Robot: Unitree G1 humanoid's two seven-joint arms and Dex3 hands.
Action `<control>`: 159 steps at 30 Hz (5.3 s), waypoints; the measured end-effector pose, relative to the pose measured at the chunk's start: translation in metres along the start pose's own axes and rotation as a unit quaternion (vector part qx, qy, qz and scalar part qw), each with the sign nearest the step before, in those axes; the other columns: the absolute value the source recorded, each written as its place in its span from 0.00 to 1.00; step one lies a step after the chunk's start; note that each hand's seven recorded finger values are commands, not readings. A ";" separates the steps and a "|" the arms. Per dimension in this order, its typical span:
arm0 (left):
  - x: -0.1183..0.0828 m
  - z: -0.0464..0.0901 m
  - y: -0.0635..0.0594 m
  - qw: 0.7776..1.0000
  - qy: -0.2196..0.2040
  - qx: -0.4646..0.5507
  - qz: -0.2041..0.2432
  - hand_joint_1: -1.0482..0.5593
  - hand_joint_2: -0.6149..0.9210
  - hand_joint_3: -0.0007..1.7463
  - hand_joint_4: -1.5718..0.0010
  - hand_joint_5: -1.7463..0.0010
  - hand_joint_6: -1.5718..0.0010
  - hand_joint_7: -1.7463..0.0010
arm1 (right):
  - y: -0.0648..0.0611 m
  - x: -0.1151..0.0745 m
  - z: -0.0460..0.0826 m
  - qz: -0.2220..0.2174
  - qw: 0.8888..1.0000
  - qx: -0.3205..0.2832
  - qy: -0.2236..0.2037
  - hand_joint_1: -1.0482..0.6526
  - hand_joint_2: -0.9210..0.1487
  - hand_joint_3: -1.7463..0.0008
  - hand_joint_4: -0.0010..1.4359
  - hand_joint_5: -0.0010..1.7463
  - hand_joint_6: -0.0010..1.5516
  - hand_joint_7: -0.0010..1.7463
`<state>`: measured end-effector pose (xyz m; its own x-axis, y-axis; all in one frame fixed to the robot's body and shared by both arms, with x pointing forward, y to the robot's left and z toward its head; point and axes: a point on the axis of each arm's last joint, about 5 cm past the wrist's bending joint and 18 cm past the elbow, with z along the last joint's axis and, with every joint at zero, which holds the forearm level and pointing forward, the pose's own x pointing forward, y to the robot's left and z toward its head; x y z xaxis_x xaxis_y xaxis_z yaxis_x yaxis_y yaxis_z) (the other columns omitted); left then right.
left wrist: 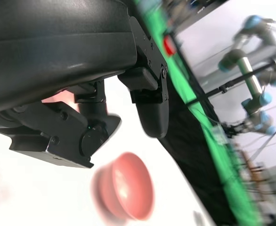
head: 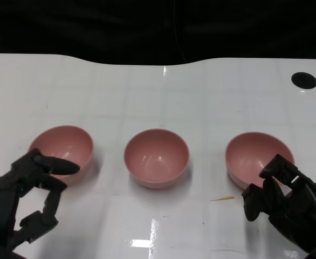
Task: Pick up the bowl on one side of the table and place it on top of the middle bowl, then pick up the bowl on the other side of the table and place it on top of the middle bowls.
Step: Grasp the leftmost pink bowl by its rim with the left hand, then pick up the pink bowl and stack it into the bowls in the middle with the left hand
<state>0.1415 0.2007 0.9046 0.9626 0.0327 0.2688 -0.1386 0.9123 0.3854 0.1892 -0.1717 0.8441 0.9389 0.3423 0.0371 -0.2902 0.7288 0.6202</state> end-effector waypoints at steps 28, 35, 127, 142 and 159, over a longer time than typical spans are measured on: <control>0.054 -0.001 -0.001 0.889 -0.036 0.450 -0.083 0.19 0.92 0.01 0.53 0.98 0.50 1.00 | -0.001 0.000 -0.001 0.003 1.000 0.003 0.008 0.56 0.30 0.45 0.61 0.99 0.55 0.79; 0.067 -0.014 -0.011 0.893 -0.027 0.436 -0.106 0.19 0.94 0.01 0.53 0.99 0.51 1.00 | 0.000 0.000 -0.002 -0.001 1.000 0.003 0.009 0.56 0.30 0.45 0.62 0.98 0.55 0.79; 0.135 0.049 -0.088 0.866 -0.262 0.336 -0.261 0.64 0.96 0.00 0.52 0.09 0.36 0.53 | 0.000 0.002 -0.004 -0.007 1.000 -0.004 0.013 0.56 0.31 0.47 0.63 0.95 0.57 0.76; 0.133 0.023 -0.094 0.871 -0.231 0.333 -0.279 0.63 0.99 0.00 0.51 0.11 0.31 0.68 | 0.003 0.003 -0.003 -0.004 1.000 -0.002 0.010 0.57 0.34 0.43 0.63 0.95 0.57 0.75; 0.133 0.010 -0.098 0.879 -0.213 0.324 -0.278 0.65 1.00 0.03 0.57 0.00 0.59 0.12 | 0.003 0.001 -0.003 -0.005 1.000 -0.003 0.010 0.57 0.32 0.45 0.63 0.95 0.58 0.75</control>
<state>0.2808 0.1121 0.9112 0.7683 -0.6260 0.1333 0.0894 0.3112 0.9461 0.1882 -0.1671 0.8434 0.9379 0.3465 0.0162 -0.2823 0.7354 0.6160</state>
